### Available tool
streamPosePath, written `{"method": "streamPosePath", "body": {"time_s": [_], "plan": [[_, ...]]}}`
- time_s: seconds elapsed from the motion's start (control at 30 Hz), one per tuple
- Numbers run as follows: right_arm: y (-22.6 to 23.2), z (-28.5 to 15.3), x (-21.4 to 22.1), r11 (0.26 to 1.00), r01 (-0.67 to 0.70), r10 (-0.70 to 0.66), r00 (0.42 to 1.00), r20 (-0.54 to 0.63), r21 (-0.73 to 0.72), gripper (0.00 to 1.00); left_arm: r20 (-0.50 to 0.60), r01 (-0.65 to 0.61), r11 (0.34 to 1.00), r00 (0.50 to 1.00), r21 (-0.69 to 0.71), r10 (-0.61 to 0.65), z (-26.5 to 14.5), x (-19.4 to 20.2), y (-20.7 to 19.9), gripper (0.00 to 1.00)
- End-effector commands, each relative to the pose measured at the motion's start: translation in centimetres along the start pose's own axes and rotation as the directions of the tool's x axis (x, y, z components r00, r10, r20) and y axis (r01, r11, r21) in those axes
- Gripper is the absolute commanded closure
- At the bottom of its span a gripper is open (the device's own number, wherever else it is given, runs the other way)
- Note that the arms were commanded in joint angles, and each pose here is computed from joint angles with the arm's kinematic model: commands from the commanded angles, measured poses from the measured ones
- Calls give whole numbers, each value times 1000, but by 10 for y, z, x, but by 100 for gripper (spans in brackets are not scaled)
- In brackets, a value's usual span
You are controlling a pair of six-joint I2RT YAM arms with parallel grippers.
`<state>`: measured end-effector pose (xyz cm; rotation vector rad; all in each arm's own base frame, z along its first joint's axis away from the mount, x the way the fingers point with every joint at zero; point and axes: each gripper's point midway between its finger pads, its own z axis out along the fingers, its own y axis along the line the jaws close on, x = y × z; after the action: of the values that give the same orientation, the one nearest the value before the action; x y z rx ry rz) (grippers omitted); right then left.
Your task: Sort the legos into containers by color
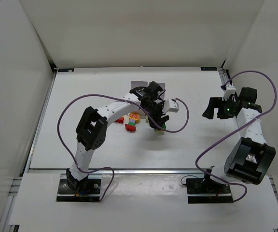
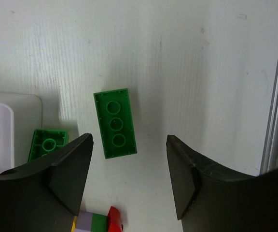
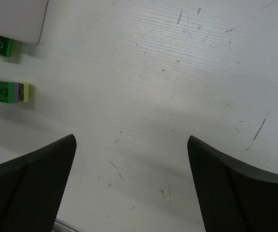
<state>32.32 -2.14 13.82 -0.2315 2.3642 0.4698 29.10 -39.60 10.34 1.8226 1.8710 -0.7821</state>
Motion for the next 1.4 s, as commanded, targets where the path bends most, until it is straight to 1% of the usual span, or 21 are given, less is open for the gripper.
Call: {"method": "streamPosePath", "body": {"time_s": [0.0,0.13,0.33,0.5,0.67,1.03,1.13,1.37], "plan": [[-1,-10,-6,1000,14,-14,1000,26,10,1,59,-79,996,995,27,78,-5,-28,-14,28],[-4,-11,-2,1000,7,-7,1000,24,19,1,52,-85,996,995,41,83,1,-26,-17,31],[-4,-11,0,1000,8,-8,1000,17,22,1,22,-93,995,996,44,92,13,-18,-15,31],[-4,-12,-2,1000,14,-15,1000,18,21,1,-19,-96,995,995,1,96,21,-8,-3,32],[-4,-12,0,1000,20,-20,1000,14,17,1,-30,-103,993,994,-49,102,24,-7,9,31],[-2,-6,7,1000,12,-12,1000,4,-3,1,-37,-116,989,993,-87,113,17,-6,19,31],[-2,-4,9,1000,8,-8,1000,2,-7,1,-24,-140,987,990,-85,138,10,-11,16,31],[-4,-1,9,1000,7,-7,1000,-1,-15,1,-10,-151,985,989,-80,151,2,-17,5,31]]}}
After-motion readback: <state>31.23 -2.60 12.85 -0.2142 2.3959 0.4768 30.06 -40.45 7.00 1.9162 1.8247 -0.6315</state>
